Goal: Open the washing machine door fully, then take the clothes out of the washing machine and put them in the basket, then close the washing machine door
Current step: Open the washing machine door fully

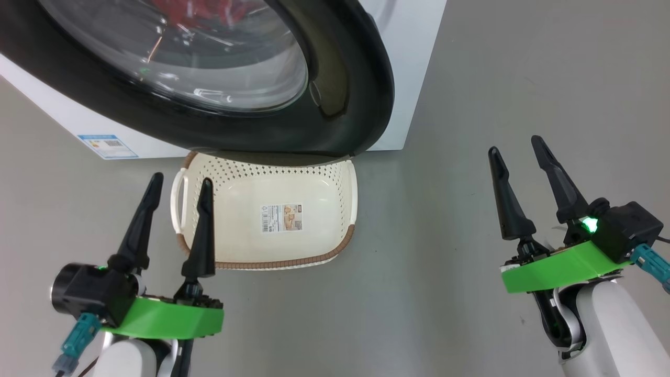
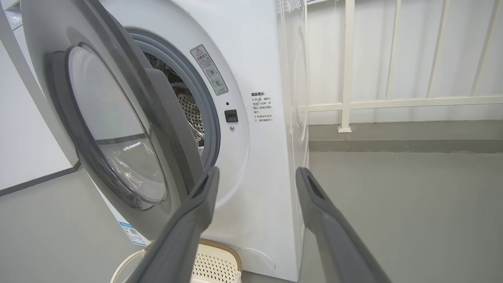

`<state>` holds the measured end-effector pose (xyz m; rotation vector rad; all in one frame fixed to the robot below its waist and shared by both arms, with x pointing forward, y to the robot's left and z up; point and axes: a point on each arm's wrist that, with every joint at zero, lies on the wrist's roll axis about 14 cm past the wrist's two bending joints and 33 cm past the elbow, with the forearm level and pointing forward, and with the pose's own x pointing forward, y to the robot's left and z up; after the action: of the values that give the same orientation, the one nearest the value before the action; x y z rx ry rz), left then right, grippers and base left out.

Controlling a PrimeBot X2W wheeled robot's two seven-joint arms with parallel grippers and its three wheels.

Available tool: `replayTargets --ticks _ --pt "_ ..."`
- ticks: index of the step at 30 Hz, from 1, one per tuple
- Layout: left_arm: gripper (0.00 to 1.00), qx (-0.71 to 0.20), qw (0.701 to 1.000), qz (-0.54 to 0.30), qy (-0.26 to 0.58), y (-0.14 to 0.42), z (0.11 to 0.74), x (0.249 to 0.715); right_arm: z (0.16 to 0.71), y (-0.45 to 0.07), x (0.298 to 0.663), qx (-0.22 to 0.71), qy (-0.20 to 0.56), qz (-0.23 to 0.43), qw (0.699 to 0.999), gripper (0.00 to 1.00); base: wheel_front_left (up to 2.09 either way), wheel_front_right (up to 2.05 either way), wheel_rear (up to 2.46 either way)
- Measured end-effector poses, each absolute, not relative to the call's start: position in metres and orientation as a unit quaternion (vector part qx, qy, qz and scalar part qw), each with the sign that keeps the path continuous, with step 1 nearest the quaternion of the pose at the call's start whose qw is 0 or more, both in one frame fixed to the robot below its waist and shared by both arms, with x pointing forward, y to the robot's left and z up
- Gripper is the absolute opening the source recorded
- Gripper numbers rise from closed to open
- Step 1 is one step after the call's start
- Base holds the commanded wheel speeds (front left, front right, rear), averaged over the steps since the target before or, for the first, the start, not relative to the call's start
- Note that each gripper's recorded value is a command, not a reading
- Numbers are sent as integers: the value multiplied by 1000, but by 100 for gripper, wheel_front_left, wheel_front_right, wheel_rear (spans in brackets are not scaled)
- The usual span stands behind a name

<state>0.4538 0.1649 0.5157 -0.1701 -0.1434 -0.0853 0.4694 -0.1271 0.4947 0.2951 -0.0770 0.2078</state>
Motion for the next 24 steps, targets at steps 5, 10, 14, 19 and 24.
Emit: replayTargets --ticks 5,10,14,19,24 --pt "100 -85 993 -42 -70 165 515 453 490 -128 467 147 -32 102 983 100 0 0 0" --pt "100 -85 993 -42 -68 165 513 453 489 -128 468 150 -30 101 983 100 0 0 0" --pt "100 -85 993 -41 -66 166 512 453 488 -128 468 153 -29 100 983 100 0 0 0" --pt "100 -85 993 -42 -66 165 512 454 483 -122 466 157 -19 107 982 0 0 0 0" --pt "100 -85 993 -42 -63 164 509 455 483 -108 477 204 -11 118 972 0 0 0 0"
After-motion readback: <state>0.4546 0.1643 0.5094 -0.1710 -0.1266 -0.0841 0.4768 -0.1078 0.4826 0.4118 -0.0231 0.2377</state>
